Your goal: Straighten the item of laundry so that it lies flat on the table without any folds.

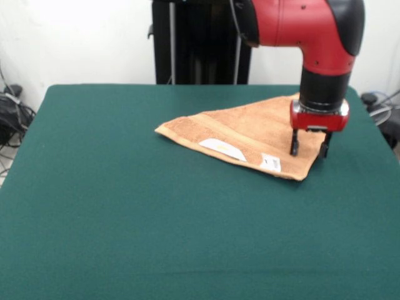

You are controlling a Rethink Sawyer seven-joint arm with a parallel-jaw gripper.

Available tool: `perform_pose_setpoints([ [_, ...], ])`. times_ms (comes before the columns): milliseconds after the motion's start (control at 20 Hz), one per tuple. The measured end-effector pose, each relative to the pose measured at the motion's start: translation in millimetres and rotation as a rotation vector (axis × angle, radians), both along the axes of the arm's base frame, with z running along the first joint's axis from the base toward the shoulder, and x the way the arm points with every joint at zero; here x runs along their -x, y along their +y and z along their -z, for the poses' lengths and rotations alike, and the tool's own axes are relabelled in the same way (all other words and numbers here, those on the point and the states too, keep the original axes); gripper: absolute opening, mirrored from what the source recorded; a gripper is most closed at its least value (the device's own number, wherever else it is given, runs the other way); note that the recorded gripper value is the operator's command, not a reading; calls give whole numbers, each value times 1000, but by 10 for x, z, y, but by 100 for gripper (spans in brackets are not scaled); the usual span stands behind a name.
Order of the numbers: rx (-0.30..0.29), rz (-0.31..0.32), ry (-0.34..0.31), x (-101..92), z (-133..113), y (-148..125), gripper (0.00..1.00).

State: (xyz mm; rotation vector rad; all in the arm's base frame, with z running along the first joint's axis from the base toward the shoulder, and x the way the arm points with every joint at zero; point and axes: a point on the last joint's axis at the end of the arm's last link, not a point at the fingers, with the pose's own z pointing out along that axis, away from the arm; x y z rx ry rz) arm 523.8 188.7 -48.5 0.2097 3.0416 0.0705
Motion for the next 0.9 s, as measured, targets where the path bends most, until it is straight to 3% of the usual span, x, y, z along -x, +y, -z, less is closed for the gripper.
perform_pose_setpoints([
  [900, 43, -17, -64, 46, 60, 49, 100],
])
